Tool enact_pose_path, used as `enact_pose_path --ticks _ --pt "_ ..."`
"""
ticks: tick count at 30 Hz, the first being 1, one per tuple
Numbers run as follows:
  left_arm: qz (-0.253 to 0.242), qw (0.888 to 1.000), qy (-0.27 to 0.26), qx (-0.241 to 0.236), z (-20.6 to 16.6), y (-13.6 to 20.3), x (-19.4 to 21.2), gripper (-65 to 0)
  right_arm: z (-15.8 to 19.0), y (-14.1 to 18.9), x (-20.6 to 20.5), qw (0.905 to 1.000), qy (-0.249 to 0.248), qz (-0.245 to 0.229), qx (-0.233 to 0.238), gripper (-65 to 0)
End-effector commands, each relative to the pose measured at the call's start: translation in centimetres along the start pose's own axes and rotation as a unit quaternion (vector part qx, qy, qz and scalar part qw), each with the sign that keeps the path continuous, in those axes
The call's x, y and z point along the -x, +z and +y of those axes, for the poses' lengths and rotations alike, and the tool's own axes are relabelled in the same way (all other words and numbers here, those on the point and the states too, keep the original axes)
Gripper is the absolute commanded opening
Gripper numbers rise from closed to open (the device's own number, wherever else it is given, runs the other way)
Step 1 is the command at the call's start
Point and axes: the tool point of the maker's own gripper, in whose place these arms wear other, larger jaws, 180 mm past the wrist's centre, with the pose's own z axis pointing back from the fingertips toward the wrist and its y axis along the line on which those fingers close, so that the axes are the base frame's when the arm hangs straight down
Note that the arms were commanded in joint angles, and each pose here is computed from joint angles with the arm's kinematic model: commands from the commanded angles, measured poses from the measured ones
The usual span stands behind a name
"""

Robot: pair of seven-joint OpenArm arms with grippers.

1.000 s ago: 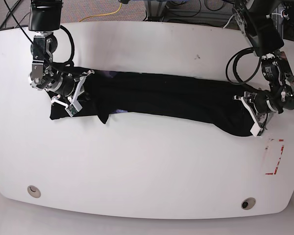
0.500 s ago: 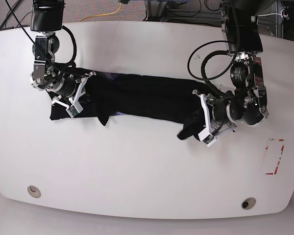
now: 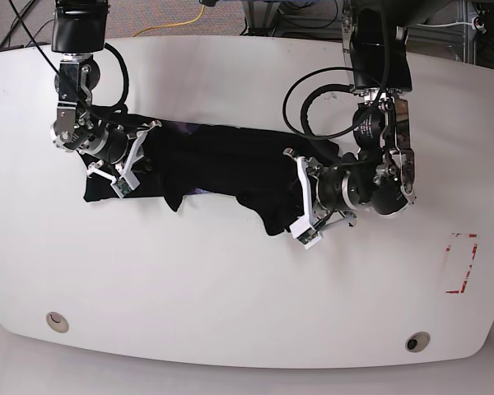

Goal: Layout the t-shirt on the table in an organized manner, then fold the t-shirt properly
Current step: 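Lift the strip end with the left gripper and fold it toward the right gripper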

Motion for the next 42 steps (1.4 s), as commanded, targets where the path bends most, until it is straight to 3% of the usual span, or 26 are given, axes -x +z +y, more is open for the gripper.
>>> enact_pose_path --ticks 1,5,8,15,18,26,37,42 --pt "-0.03 0.999 -0.009 0.003 -0.3 0.3 -2.0 -56.2 -0.8 0.2 3.0 0.9971 0.015 0.072 0.02 -60.7" --pt "-0.028 1.0 -0.012 0.006 -0.5 0.2 -2.0 -55.8 -0.8 0.2 2.9 0.9971 0.015 0.072 0.019 -60.7" --pt "-0.028 1.0 -0.012 0.006 -0.5 0.2 -2.0 -51.4 -0.8 0.2 2.9 0.9972 0.014 0.071 0.019 -60.7" --pt "-0.027 1.0 -0.008 0.01 -0.7 0.0 -1.6 -30.4 -0.7 0.2 2.9 0.9972 0.015 0.07 0.019 -60.7" --pt "-0.039 0.999 -0.009 0.02 -1.5 -0.2 -2.6 -25.4 -0.7 0.2 2.9 0.9972 0.015 0.07 0.019 -60.7" --pt "-0.089 0.992 -0.036 0.083 -5.4 -0.6 -6.4 -25.1 -0.8 0.2 2.9 0.9971 0.015 0.071 0.019 -60.7" --pt "-0.108 0.991 -0.038 0.068 -4.2 0.4 -7.9 -25.1 -0.8 0.3 3.0 0.997 0.016 0.072 0.02 -60.7" --pt "-0.096 0.994 -0.045 0.015 -0.4 2.6 -6.6 -25.1 -0.8 0.3 2.9 0.9972 0.016 0.071 0.019 -60.7"
